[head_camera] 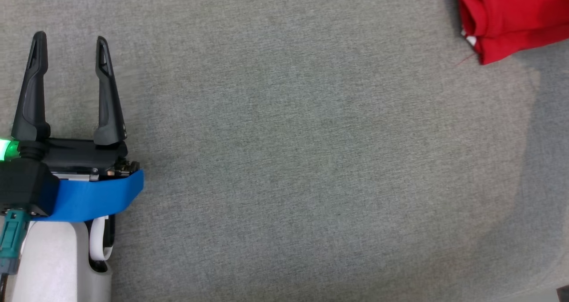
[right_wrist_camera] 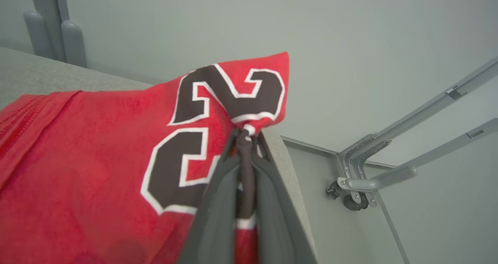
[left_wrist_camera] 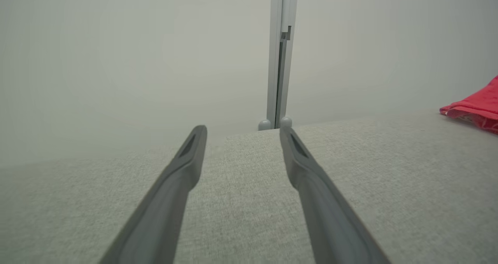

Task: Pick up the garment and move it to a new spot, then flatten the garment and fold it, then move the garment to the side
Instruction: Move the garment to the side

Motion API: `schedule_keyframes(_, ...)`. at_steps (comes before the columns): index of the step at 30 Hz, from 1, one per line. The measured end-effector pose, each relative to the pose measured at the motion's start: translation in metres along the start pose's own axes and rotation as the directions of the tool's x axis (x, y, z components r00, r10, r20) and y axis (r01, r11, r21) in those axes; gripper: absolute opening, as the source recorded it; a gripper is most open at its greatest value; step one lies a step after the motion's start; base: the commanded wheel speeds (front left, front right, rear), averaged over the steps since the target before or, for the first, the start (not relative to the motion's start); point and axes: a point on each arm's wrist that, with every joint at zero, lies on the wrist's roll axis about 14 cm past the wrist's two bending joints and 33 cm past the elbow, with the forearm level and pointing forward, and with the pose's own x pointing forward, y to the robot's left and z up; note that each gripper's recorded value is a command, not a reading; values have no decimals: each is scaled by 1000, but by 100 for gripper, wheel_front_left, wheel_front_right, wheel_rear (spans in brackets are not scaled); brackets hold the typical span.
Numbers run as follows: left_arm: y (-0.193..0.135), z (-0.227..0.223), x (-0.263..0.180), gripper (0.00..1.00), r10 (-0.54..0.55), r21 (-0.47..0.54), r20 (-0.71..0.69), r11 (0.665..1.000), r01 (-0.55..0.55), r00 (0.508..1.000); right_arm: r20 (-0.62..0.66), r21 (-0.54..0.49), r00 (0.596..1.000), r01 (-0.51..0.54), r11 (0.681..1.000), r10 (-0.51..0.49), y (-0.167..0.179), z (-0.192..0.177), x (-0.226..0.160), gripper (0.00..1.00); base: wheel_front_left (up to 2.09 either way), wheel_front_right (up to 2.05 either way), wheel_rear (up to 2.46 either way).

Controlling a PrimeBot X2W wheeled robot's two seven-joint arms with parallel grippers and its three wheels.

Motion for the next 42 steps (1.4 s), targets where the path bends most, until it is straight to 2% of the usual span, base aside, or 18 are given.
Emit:
schedule_keyframes(6,7,-4,-4,100,18,5,-6,1000,-18,1000,-72,-46,997,37,998,-40,-19,-16,9,0,0,0,0)
schedule_keyframes(10,12,-5,-5,100,28,12,-9,1000,-28,1000,-72,-69,997,34,997,-39,-17,-16,16,0,0,0,0)
schedule_keyframes(11,13,-5,-5,100,29,14,-10,999,-29,1000,-67,-75,997,30,997,-35,-16,-15,17,32,0,0,0)
schedule_keyframes(12,14,-5,-5,100,31,13,-10,999,-31,999,-67,-77,997,30,997,-35,-15,-14,18,100,0,0,0)
schedule_keyframes(21,17,4,-8,100,48,7,4,999,-48,999,-28,-87,999,38,995,-41,-15,1,20,100,0,0,0)
schedule_keyframes(28,27,29,-25,100,94,3,30,996,-94,995,100,-27,995,-7,1000,10,10,45,10,100,0,0,0)
schedule_keyframes(34,32,53,-51,100,142,-2,47,990,-142,989,284,38,954,-115,993,99,54,98,-22,100,0,0,0)
schedule_keyframes(38,35,63,-72,100,171,-6,43,985,-171,984,361,79,920,-194,978,153,84,116,-54,100,0,0,0)
schedule_keyframes(42,32,76,-93,100,188,-16,50,982,-187,981,411,143,898,-233,962,157,97,125,-86,100,0,0,0)
